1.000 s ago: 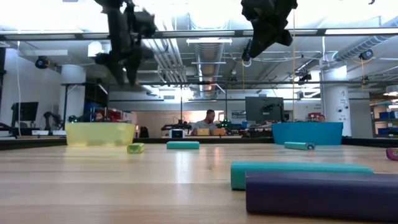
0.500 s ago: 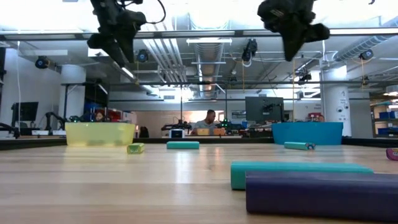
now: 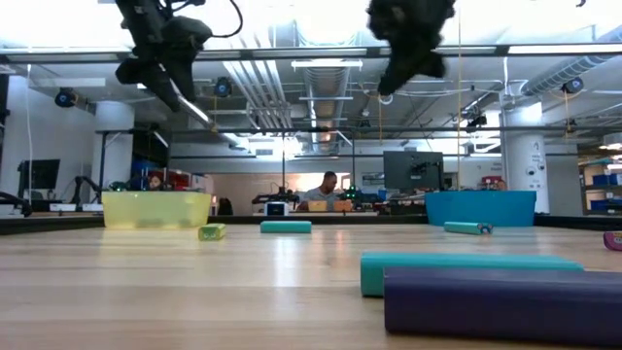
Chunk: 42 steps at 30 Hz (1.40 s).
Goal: Sort blocks
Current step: Put the blue block into the transparent bin
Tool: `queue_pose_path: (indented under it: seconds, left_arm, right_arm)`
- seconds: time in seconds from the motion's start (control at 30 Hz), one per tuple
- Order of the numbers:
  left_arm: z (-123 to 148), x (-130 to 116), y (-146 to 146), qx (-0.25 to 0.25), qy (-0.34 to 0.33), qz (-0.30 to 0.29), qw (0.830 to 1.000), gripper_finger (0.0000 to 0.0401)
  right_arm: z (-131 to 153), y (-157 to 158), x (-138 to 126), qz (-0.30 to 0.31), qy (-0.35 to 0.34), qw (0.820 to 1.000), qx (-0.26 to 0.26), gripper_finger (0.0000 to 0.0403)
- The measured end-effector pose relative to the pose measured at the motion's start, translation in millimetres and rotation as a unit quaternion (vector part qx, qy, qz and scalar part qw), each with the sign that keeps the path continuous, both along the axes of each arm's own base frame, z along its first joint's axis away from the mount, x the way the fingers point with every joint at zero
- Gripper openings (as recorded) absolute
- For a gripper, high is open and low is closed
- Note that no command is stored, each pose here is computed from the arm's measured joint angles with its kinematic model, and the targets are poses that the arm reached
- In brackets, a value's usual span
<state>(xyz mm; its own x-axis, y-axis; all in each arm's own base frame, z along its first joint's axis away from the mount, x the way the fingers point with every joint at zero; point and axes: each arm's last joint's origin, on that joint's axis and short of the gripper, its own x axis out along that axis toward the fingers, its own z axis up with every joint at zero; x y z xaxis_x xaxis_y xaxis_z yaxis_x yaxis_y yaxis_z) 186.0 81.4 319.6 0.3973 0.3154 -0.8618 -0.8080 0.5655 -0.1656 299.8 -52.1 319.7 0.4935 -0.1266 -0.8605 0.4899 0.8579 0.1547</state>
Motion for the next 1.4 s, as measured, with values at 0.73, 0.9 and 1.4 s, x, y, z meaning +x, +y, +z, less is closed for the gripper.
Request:
queue_pose_path:
  seconds: [0.73, 0.9, 1.4]
  left_arm:
    - [69, -13, -2, 0.098, -0.093, 0.068, 0.988, 0.0170]
    - [78, -19, -4, 0.101, -0.094, 0.064, 0.988, 0.0170]
    - [65, -20, -4, 0.103, -0.067, 0.064, 0.990, 0.0170]
  right_arm:
    - [-141, -80, 133, 0.146, -0.065, 0.983, -0.086, 0.0013]
    - [-143, -95, 133, 0.194, -0.070, 0.973, -0.099, 0.0013]
    - [-171, -101, 132, 0.243, -0.026, 0.963, -0.112, 0.0073]
